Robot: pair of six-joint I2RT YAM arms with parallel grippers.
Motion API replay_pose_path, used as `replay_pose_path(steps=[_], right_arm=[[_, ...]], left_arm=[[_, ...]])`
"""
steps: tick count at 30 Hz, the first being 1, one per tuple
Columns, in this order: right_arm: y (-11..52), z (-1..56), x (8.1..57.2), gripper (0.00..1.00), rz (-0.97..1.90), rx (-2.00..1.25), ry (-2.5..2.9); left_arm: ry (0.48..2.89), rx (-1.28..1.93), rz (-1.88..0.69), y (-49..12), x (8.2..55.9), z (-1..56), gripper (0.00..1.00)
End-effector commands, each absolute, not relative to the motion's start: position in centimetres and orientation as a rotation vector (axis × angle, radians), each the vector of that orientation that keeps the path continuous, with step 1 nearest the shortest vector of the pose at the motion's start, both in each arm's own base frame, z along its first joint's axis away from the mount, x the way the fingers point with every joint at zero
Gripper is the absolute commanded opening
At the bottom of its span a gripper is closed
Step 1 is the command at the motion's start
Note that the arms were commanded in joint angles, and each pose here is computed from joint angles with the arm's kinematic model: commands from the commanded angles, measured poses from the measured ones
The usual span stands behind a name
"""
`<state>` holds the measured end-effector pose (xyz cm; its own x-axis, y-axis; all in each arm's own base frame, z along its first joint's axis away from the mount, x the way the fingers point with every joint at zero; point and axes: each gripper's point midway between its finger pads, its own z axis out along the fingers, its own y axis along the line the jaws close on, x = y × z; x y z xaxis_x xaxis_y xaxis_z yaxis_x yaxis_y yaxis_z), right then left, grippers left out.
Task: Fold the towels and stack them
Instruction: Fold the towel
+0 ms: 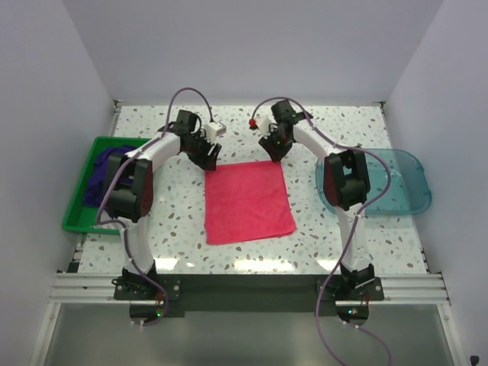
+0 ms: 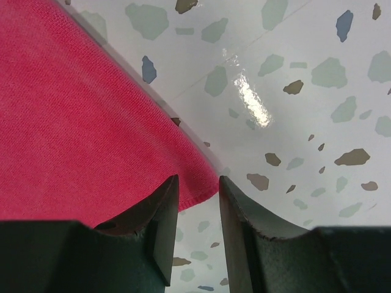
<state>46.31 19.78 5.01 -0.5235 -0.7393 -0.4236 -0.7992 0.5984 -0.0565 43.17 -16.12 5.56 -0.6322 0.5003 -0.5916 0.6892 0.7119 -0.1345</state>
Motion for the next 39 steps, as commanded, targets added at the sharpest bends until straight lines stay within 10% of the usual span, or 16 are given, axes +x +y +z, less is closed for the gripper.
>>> replay_pose_path(steps=[1,15,23,39], right_arm=[[19.7,5.4,46.9,0.36,0.221,-1.299,2.393],[19.4,2.0,46.6,0.35,0.256,-1.319,2.457],[18.9,0.1,44.6,0.06,0.298,-1.338,2.525],[18.2,-0.9,44.1,0.00,0.260,-1.309,2.547]], left_arm=[[2.363,1.008,-0.490,-16.1,43.4,5.7,0.63],[2.405,1.033,-0.467,-15.9,44.8,3.9,0.62],[2.484,1.034,-0.490,-15.6,44.3,2.2,0.57],[2.624,1.016,-0.582,-14.2,40.9,0.5,0.43]])
